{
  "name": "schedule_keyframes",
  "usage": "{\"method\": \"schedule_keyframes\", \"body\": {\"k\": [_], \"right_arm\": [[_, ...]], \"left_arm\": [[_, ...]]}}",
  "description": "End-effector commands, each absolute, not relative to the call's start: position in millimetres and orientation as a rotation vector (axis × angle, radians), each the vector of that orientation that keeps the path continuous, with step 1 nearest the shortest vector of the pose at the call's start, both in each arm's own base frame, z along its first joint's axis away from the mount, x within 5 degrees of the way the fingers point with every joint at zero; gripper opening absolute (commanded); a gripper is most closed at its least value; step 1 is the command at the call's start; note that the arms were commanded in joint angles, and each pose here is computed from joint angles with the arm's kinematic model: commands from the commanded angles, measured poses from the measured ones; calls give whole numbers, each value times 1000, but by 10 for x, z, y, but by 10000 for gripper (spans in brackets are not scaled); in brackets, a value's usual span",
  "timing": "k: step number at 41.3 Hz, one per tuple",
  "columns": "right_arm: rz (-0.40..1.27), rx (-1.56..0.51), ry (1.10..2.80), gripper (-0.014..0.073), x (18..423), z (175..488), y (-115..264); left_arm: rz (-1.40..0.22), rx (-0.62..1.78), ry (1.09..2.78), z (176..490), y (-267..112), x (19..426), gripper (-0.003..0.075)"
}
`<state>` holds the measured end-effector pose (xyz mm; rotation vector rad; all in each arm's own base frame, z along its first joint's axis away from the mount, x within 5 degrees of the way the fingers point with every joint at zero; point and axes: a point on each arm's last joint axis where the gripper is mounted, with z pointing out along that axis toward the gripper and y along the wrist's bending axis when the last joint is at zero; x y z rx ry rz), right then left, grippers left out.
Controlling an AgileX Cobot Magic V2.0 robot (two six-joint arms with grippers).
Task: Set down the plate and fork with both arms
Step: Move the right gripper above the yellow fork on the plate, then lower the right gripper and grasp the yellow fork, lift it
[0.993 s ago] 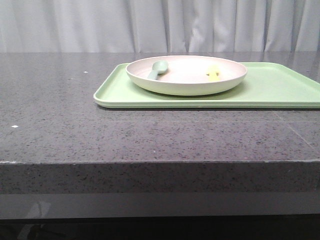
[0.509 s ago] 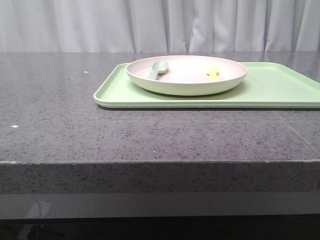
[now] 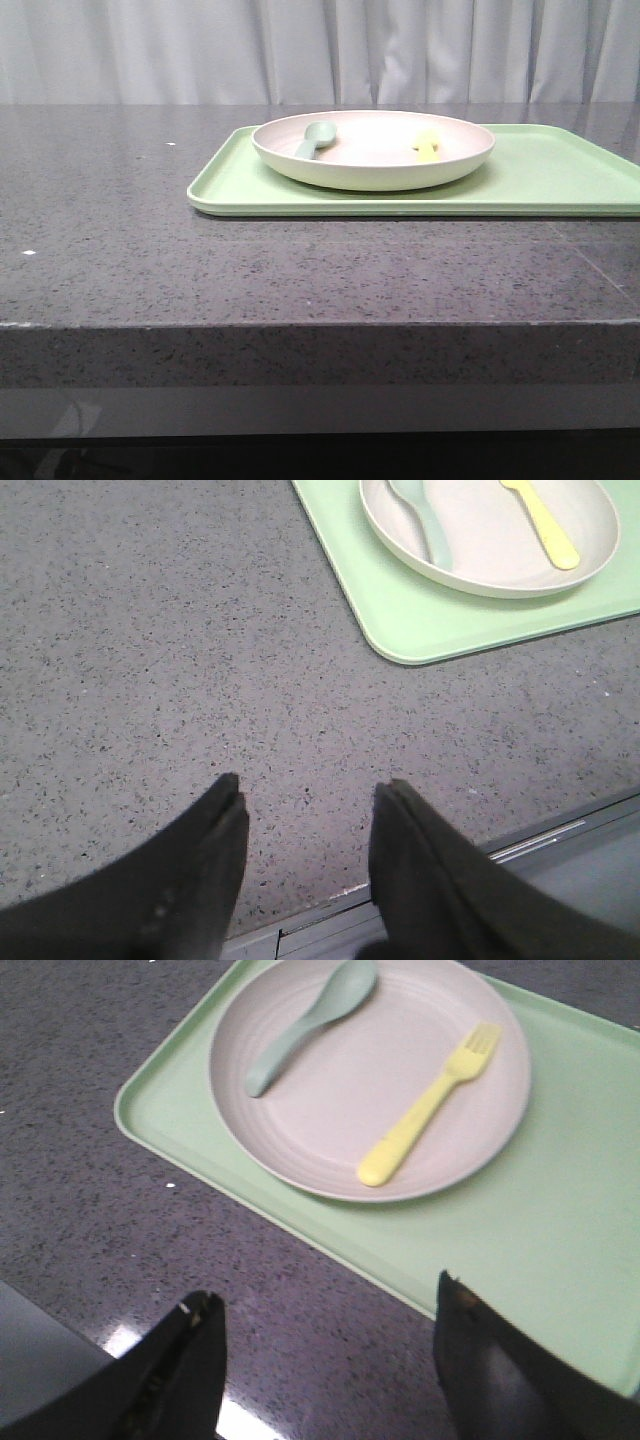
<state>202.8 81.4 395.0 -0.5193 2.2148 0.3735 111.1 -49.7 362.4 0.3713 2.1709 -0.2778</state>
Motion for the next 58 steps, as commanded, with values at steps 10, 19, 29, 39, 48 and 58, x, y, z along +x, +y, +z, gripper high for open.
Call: {"method": "schedule_keyframes", "body": {"k": [10,19,29,39,48,58], "right_arm": [[432,-545,2362,377,2708,4030,1252],[293,-369,2488,377,3205,3892,1308],[305,-354,2457,377,3460,3845,1407],[264,-231,2647,372,3738,3672,1482],[270,-123,2708,372,3961,3521,1566],[170,-55,2726,372,4106,3382,1544]], "left_arm": [[-311,356,2087,3746,-516,1122,303],[-311,356,2087,3746,-516,1122,303],[-311,356,2087,3746,-516,1122,303],[-311,356,2087,3746,-516,1122,303],[-311,356,2087,3746,-516,1122,303],[-311,356,2087,3746,-516,1122,303]]}}
